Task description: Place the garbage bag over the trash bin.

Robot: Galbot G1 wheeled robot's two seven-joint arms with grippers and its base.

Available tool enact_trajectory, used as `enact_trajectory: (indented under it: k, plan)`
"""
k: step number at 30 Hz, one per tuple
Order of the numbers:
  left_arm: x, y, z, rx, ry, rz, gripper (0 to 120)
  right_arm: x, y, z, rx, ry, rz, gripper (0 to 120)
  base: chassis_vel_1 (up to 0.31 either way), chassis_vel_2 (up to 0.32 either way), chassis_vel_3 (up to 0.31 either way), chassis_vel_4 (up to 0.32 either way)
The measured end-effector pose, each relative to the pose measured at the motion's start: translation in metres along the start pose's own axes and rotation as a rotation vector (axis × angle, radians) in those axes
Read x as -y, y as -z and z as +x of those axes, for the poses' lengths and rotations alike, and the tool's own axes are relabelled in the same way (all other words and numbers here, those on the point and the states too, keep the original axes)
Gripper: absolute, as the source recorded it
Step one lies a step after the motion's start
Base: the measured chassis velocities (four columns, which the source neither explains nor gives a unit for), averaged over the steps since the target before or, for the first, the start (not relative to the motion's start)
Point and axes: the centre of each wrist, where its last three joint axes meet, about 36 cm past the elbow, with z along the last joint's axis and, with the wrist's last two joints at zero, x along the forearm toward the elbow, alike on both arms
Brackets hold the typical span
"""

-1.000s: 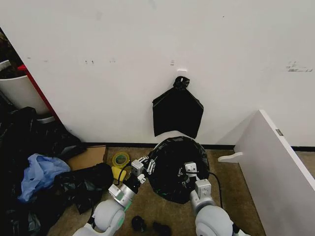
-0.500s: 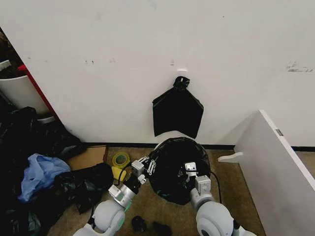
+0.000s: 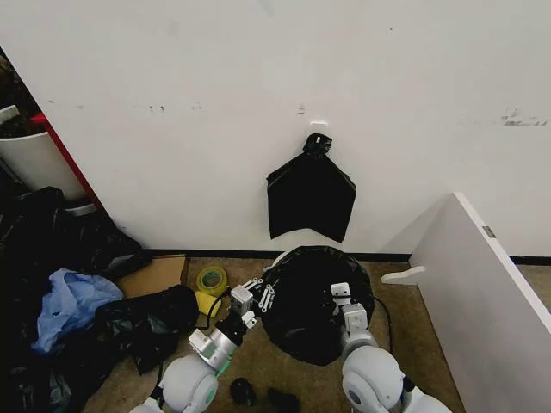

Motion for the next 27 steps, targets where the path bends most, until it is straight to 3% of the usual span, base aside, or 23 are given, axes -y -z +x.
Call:
enact_trajectory:
  k: [3, 9, 16, 17, 22, 27]
  plan:
    - [-0.002, -0.002, -0.001, 0.0, 0.014, 0.0, 5, 0.001, -0.004, 0.005, 0.092, 0.02, 0.008, 0, 0.0, 0.0, 0.0, 0.0]
    - [-0.003, -0.005, -0.001, -0.003, 0.026, 0.004, 5, -0.008, 0.009, 0.027, 0.111, 0.144, -0.106, 0, 0.0, 0.0, 0.0, 0.0]
    - [-0.001, -0.004, -0.002, 0.0, 0.008, 0.007, 5, -0.015, 0.026, 0.029, 0.009, 0.222, -0.213, 0, 0.0, 0.0, 0.0, 0.0]
    - [0.001, -0.003, -0.003, 0.011, -0.004, 0.007, 5, -0.015, 0.03, 0.025, -0.052, 0.219, -0.223, 0, 0.0, 0.0, 0.0, 0.0]
    - [0.002, -0.002, -0.006, 0.044, -0.041, 0.006, 5, -0.017, 0.03, 0.018, -0.162, 0.2, -0.199, 0, 0.0, 0.0, 0.0, 0.0]
    - [0.002, 0.001, -0.006, 0.06, -0.084, 0.015, 5, -0.019, 0.025, 0.009, -0.178, 0.157, -0.151, 0, 0.0, 0.0, 0.0, 0.0]
